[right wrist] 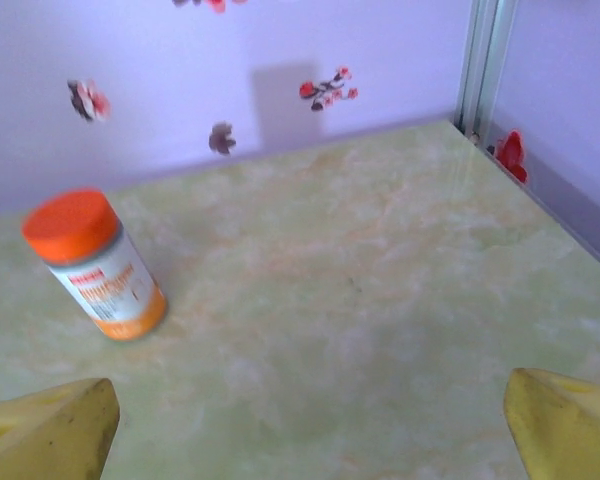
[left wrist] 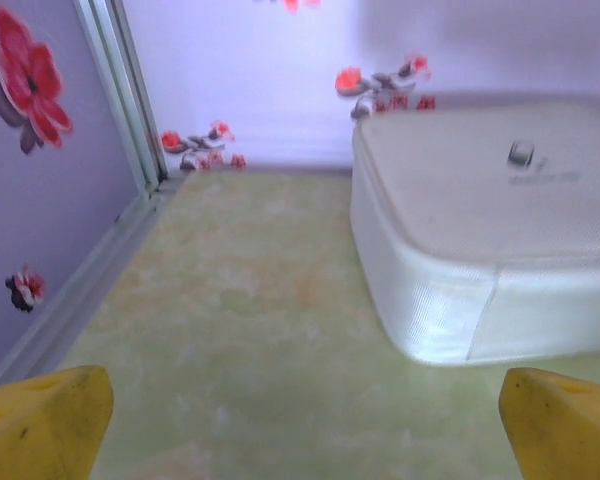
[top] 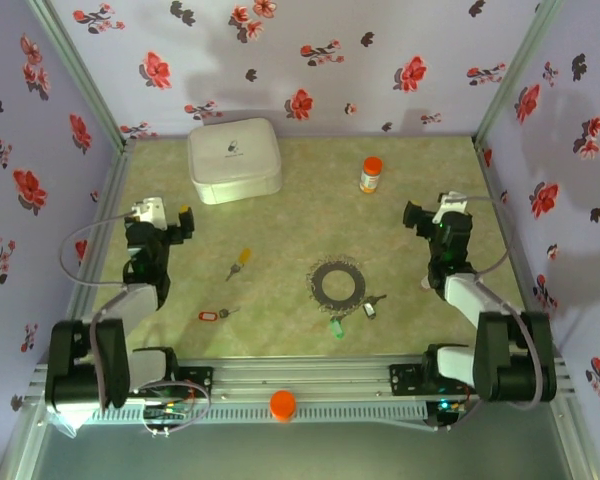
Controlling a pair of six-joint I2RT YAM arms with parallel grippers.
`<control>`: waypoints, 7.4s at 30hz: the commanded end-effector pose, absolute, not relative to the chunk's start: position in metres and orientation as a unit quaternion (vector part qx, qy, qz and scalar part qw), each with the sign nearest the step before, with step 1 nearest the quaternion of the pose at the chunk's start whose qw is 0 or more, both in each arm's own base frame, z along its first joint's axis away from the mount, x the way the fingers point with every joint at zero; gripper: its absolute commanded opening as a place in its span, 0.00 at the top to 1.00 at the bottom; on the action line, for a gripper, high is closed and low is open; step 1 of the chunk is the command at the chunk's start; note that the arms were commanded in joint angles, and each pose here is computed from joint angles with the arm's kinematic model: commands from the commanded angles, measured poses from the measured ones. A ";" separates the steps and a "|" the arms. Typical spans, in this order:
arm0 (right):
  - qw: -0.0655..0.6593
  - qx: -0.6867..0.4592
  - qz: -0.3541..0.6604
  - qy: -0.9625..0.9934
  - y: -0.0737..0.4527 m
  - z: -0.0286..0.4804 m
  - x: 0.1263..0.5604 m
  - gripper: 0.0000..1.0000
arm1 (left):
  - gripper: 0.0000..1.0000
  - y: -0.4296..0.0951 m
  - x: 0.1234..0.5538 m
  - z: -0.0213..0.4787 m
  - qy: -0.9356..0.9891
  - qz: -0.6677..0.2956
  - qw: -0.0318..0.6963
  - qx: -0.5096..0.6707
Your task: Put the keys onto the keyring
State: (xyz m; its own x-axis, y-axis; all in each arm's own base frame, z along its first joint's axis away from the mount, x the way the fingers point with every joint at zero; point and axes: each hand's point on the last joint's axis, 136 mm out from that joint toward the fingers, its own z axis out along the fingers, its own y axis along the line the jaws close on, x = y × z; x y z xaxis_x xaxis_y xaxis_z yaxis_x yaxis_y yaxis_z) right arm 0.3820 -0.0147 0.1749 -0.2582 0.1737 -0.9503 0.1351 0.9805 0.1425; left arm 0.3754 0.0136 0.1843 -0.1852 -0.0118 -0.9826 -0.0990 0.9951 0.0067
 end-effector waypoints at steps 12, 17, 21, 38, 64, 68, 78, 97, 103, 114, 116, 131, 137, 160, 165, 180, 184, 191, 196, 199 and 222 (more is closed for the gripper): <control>0.355 0.164 0.172 0.904 0.066 0.144 0.314 0.15 | 0.12 -0.063 0.325 0.192 0.846 -0.074 0.526 -0.046; 0.291 0.117 0.186 0.931 0.102 0.126 0.271 0.20 | 0.16 -0.108 0.301 0.175 0.861 -0.135 0.488 -0.043; 0.243 0.105 0.197 0.944 0.123 0.112 0.241 0.26 | 0.16 -0.155 0.285 0.159 0.883 -0.165 0.440 -0.005; 0.194 0.104 0.162 0.962 0.153 0.076 0.256 0.44 | 0.16 -0.297 0.265 0.114 0.880 -0.280 0.375 0.077; 0.167 0.161 0.199 0.952 0.157 0.022 0.293 0.78 | 0.18 -0.309 0.262 0.093 0.889 -0.284 0.352 0.066; 0.167 0.163 0.199 0.952 0.157 0.020 0.294 0.85 | 0.18 -0.309 0.261 0.093 0.891 -0.283 0.350 0.065; 0.164 0.164 0.198 0.952 0.157 0.018 0.294 0.91 | 0.19 -0.308 0.262 0.096 0.890 -0.283 0.352 0.064; 0.265 0.007 0.214 0.940 0.179 0.095 0.300 1.00 | 0.16 -0.281 0.269 0.148 0.850 -0.219 0.457 0.143; 0.343 -0.101 0.252 0.899 0.204 0.156 0.301 1.00 | 0.21 -0.231 0.297 0.183 0.824 -0.126 0.527 0.165; 0.404 -0.269 0.353 0.800 0.249 0.230 0.274 1.00 | 0.41 -0.228 0.308 0.243 0.719 -0.204 0.552 0.369; 0.399 -0.294 0.364 0.788 0.255 0.235 0.266 1.00 | 0.42 -0.241 0.297 0.250 0.693 -0.227 0.541 0.419; 0.390 -0.419 0.410 0.710 0.290 0.244 0.216 1.00 | 0.68 -0.310 0.220 0.233 0.568 -0.404 0.439 0.567; 0.383 -0.444 0.405 0.702 0.296 0.242 0.205 1.00 | 0.68 -0.325 0.204 0.213 0.563 -0.426 0.408 0.580; 0.493 -0.401 0.381 0.671 0.277 0.265 0.206 0.60 | 1.00 -0.322 0.189 0.215 0.532 -0.429 0.438 0.584; 0.565 -0.426 0.359 0.609 0.262 0.257 0.191 0.53 | 1.00 -0.320 0.188 0.231 0.503 -0.450 0.493 0.549; 0.527 -0.458 0.389 0.601 0.285 0.242 0.187 0.68 | 1.00 -0.317 0.185 0.237 0.471 -0.494 0.526 0.508; 0.525 -0.461 0.399 0.594 0.288 0.246 0.186 0.69 | 1.00 -0.318 0.185 0.234 0.472 -0.497 0.522 0.508; 0.524 -0.461 0.416 0.582 0.294 0.251 0.185 0.77 | 1.00 -0.319 0.186 0.234 0.466 -0.500 0.524 0.508; 0.526 -0.462 0.419 0.578 0.297 0.253 0.186 0.85 | 1.00 -0.319 0.185 0.235 0.470 -0.510 0.514 0.504; 0.526 -0.463 0.422 0.575 0.298 0.254 0.186 0.88 | 1.00 -0.318 0.184 0.235 0.470 -0.513 0.511 0.505; 0.342 -0.577 0.287 0.684 0.288 0.213 0.172 1.00 | 0.65 -0.292 0.178 0.203 0.567 -0.404 0.449 0.560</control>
